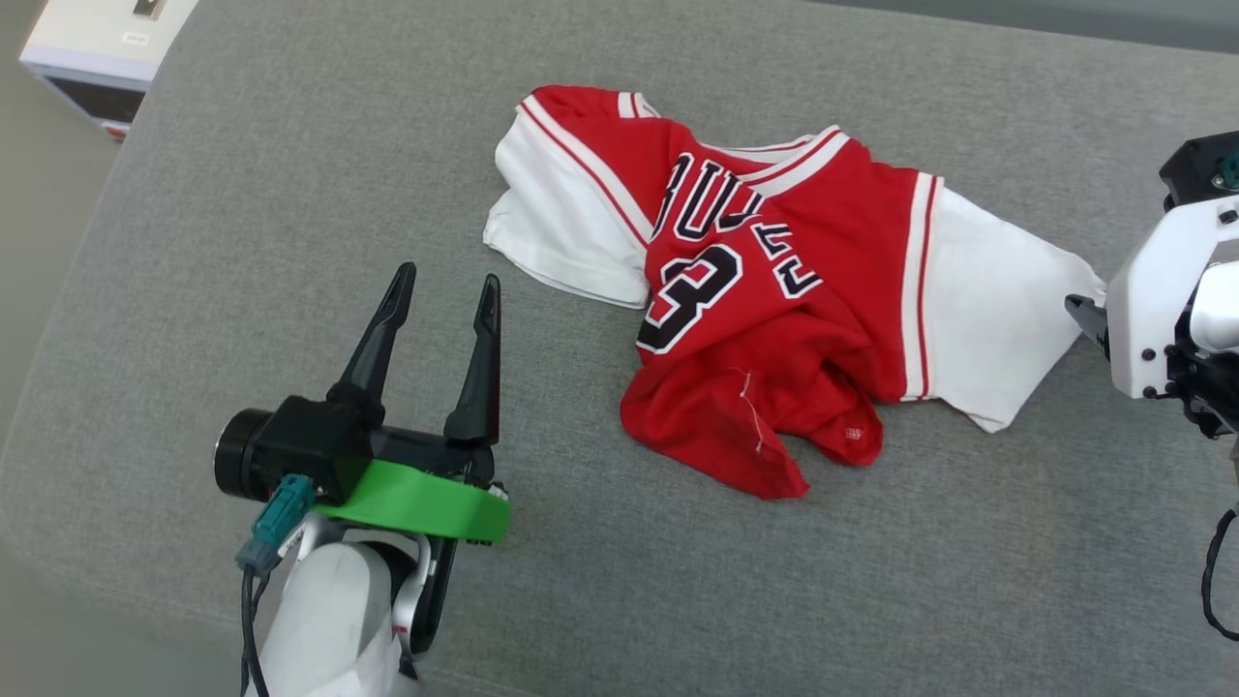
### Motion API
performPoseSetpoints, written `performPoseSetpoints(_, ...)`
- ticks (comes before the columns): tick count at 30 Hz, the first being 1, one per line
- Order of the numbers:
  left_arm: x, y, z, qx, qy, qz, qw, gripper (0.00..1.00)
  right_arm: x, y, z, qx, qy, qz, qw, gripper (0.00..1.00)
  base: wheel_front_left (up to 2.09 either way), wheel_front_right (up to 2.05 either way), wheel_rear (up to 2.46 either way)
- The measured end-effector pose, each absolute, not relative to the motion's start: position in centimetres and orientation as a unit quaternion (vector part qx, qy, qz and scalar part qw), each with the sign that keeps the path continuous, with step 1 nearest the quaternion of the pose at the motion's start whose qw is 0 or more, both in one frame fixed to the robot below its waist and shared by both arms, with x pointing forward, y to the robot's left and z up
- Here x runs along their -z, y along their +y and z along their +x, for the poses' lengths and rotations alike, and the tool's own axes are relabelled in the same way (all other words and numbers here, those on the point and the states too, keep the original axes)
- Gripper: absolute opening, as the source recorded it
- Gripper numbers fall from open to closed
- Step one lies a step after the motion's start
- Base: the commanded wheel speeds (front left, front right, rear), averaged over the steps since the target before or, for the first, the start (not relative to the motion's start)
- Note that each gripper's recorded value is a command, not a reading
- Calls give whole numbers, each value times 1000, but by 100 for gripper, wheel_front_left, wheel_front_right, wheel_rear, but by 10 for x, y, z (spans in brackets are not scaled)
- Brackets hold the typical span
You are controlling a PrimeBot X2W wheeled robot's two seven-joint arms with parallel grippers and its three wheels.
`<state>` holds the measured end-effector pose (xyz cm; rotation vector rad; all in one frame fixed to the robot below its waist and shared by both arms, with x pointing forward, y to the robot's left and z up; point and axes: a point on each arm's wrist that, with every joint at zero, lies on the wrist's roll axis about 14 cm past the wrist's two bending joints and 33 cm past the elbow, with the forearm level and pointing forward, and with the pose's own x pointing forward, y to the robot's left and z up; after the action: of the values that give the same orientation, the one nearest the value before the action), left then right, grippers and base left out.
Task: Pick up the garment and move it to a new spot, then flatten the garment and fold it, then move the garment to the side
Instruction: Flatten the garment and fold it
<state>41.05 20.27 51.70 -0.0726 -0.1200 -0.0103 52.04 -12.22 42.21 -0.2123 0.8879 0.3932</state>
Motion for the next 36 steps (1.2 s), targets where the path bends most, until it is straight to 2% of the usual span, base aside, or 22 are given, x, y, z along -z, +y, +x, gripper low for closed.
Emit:
performPoseSetpoints(6, -508, 216, 407, -15, -45, -28, 998, 100, -386, -105, 523, -205, 461, -110, 856, 100, 0, 0, 0)
performPoseSetpoints(7, -507, 218, 407, -17, -43, -27, 999, 100, -382, -103, 524, -207, 462, -109, 855, 85, 0, 0, 0)
performPoseSetpoints(8, -506, 219, 406, -19, -41, -26, 999, 100, -379, -101, 524, -210, 465, -109, 853, 35, 0, 0, 0)
performPoseSetpoints(9, -505, 221, 406, -21, -40, -25, 999, 100, -376, -99, 524, -212, 465, -109, 853, 9, 0, 0, 0)
performPoseSetpoints(10, -505, 222, 405, -23, -39, -24, 999, 100, -376, -97, 525, -214, 463, -109, 853, 0, 0, 0, 0)
performPoseSetpoints(15, -507, 222, 407, -23, -43, -27, 998, 100, -380, -108, 526, -205, 450, -105, 863, 0, 0, 0, 0)
performPoseSetpoints(25, -513, 212, 415, -8, -57, -36, 998, 100, -393, -194, 523, -118, 448, -129, 877, 0, 0, 0, 0)
performPoseSetpoints(36, -511, 207, 421, 0, -55, -38, 998, 100, -389, -226, 528, -82, 421, -156, 890, 0, 0, 0, 0)
